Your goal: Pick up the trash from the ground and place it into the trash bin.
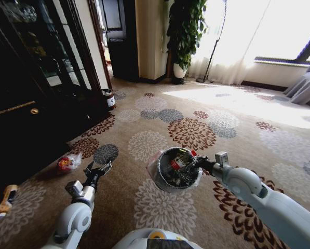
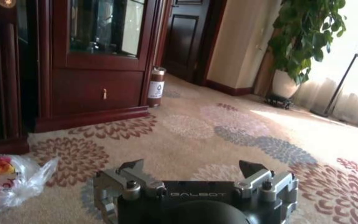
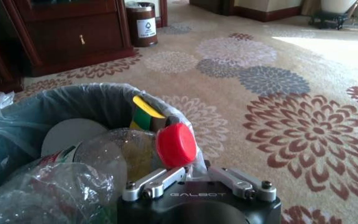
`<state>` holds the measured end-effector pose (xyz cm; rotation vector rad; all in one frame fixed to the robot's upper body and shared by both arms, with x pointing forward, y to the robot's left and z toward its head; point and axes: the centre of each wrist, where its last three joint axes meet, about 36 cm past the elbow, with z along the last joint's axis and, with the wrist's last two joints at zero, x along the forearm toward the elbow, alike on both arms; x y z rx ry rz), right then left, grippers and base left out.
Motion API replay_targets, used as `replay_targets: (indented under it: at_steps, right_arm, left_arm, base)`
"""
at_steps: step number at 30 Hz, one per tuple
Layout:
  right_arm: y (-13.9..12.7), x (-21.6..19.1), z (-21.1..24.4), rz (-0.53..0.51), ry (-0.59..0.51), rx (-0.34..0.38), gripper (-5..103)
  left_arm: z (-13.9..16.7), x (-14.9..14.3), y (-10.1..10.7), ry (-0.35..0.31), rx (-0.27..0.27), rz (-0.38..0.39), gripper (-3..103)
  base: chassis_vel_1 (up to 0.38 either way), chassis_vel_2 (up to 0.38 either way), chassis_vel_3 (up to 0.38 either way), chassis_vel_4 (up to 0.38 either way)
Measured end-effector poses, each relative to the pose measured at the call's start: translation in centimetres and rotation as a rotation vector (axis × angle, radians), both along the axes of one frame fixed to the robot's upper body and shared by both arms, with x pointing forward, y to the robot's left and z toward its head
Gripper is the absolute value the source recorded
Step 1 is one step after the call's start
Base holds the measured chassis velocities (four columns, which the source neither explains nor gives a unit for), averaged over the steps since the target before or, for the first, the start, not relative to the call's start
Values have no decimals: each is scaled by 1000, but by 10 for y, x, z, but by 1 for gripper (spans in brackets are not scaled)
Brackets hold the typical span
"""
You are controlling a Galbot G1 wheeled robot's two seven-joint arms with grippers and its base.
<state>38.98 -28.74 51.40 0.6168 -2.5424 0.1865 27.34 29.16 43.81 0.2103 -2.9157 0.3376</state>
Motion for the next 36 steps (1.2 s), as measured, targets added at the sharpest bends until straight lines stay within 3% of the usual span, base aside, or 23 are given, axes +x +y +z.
replay_targets:
  at_steps: [10,28,36]
  right_arm:
    - [3,-2,-3,16,-7,-4,1]
    - [13,-10,-5,33,-2,5,1]
    - [12,-11,-6,7,-16,20,1]
  left_arm:
    - [-5,5,0,-1,7,-2,100]
    - [-23,0,-5,2,20,25,100]
    - [-30,-12,-10,23,2,40,100]
  base:
    - [107,93,-74,-96]
    - [312,310,-197,-190]
    - [23,12,-32,-28]
